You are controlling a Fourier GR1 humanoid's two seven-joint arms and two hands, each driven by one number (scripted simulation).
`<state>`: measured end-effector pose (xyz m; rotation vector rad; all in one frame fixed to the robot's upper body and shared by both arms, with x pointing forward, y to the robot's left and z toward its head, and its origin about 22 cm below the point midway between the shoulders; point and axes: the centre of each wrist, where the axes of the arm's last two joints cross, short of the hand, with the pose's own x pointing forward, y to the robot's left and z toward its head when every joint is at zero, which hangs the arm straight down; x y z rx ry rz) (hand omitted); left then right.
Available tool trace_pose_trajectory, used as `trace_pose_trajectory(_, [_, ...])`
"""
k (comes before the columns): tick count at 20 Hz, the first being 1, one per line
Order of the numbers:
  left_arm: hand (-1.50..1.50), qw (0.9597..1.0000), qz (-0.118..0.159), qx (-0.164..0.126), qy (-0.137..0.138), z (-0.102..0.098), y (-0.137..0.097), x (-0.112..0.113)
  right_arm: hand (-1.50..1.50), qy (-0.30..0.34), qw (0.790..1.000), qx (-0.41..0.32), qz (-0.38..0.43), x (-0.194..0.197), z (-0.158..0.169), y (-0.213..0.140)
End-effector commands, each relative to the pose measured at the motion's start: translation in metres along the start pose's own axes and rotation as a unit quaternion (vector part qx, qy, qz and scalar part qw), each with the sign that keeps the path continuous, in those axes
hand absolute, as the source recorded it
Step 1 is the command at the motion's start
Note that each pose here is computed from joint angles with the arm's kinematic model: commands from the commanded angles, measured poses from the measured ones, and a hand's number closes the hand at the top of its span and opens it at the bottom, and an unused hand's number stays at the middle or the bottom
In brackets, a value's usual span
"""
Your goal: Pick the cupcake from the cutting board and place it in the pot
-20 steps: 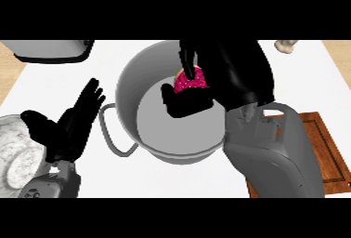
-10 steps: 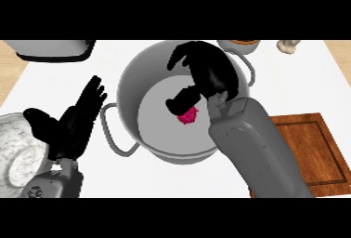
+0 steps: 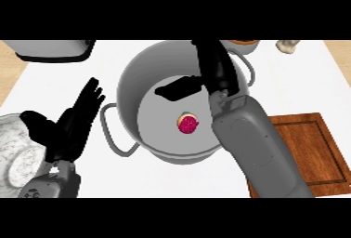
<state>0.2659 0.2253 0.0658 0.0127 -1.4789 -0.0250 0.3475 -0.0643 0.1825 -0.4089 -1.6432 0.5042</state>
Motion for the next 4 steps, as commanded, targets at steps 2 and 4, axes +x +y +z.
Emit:
trace_pose_trajectory(2, [0.00,1.0000,0.003,0.004,-0.001,0.007,0.009,-0.021,-1.50,-0.033,0.990,-0.101,-0.087,0.007,-0.006,-0.044])
trace_pose_trajectory(4, [0.00,0.9999,0.008,0.006,0.000,0.000,-0.002,0.011,-1.50,-0.019,0.988,-0.126,-0.087,-0.013,-0.011,-0.040])
